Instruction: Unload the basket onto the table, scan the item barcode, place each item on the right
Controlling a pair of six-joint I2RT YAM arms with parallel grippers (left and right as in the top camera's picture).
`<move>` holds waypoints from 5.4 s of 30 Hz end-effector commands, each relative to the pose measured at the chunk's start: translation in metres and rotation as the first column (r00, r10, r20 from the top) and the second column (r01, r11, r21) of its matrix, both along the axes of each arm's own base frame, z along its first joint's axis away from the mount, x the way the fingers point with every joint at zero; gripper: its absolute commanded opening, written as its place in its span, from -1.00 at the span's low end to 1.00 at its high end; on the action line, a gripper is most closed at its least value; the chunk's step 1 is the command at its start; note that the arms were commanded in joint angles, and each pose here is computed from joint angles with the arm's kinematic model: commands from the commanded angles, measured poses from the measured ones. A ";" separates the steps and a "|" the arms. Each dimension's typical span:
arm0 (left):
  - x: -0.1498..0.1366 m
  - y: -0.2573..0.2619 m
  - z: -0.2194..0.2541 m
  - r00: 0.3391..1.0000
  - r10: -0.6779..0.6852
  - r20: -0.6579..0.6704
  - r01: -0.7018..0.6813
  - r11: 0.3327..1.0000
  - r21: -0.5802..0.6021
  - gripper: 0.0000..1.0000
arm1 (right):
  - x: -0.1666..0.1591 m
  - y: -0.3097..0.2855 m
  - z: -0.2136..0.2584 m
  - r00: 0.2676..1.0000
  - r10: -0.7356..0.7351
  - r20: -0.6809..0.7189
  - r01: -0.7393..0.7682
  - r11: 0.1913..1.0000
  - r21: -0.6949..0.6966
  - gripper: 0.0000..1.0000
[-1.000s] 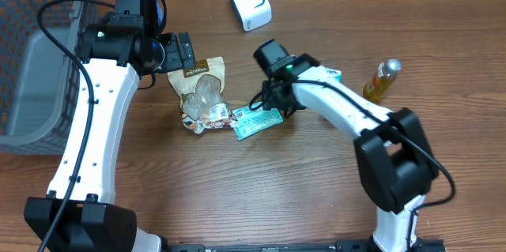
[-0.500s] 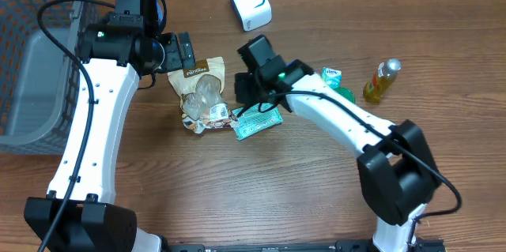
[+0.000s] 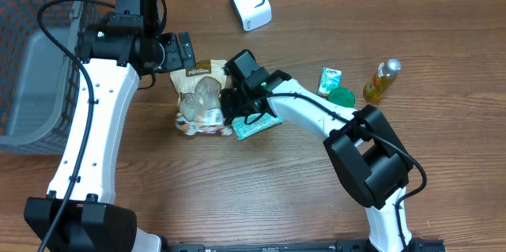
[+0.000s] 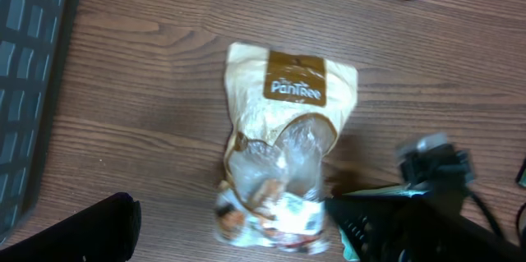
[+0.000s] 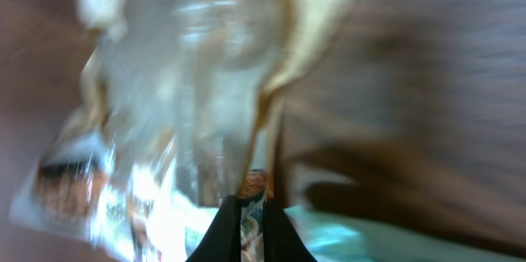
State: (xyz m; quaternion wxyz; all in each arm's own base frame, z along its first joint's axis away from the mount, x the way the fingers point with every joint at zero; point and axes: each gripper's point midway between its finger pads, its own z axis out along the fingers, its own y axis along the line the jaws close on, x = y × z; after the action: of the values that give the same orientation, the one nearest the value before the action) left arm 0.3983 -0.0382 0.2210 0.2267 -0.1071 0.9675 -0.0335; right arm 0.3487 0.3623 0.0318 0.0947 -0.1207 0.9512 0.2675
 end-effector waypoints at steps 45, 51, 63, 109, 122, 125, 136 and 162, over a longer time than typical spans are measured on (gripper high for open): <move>-0.047 -0.071 -0.095 0.960 -0.168 -0.222 0.123 0.971 -0.205 -0.92 | 0.019 -0.143 0.043 0.976 -0.208 -0.071 0.195 0.968 -0.160 0.10; -0.063 -0.107 -0.127 0.939 -0.265 -0.217 0.204 0.941 -0.270 -0.92 | 0.011 -0.148 0.032 0.972 -0.213 -0.096 0.194 0.965 -0.177 0.11; -0.062 -0.146 -0.160 0.925 -0.308 -0.225 0.241 0.929 -0.280 -0.92 | 0.012 -0.162 0.027 0.966 -0.232 -0.111 0.209 0.959 -0.190 0.11; -0.076 -0.130 -0.254 0.864 -0.251 -0.437 0.186 0.965 -0.186 -0.92 | -0.007 -0.110 -0.011 0.979 -0.139 -0.152 0.171 0.959 0.227 0.12; -0.075 -0.130 -0.254 0.864 -0.260 -0.431 0.197 0.962 -0.187 -0.92 | -0.010 -0.101 -0.008 0.982 -0.099 -0.159 0.140 0.951 0.277 -0.08; -0.075 -0.130 -0.254 0.864 -0.260 -0.431 0.197 0.962 -0.187 -0.92 | -0.013 -0.097 -0.009 0.983 -0.087 -0.162 0.130 0.953 0.275 -0.07; -0.070 -0.132 -0.250 0.869 -0.274 -0.413 0.210 0.959 -0.192 -0.92 | -0.017 -0.093 -0.016 0.983 -0.074 -0.170 0.119 0.956 0.270 -0.35; -0.037 -0.113 -0.196 0.899 -0.221 -0.377 0.212 0.975 -0.066 -0.92 | -0.017 -0.112 -0.017 0.990 -0.020 -0.141 0.058 0.960 0.274 -0.93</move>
State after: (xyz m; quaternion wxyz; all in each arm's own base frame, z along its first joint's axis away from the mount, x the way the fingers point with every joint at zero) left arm 0.3607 -0.1561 0.0285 0.0270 -0.0184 0.9975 -0.0625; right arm 0.3327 0.2574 0.0177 0.0496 -0.0496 0.9153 0.3967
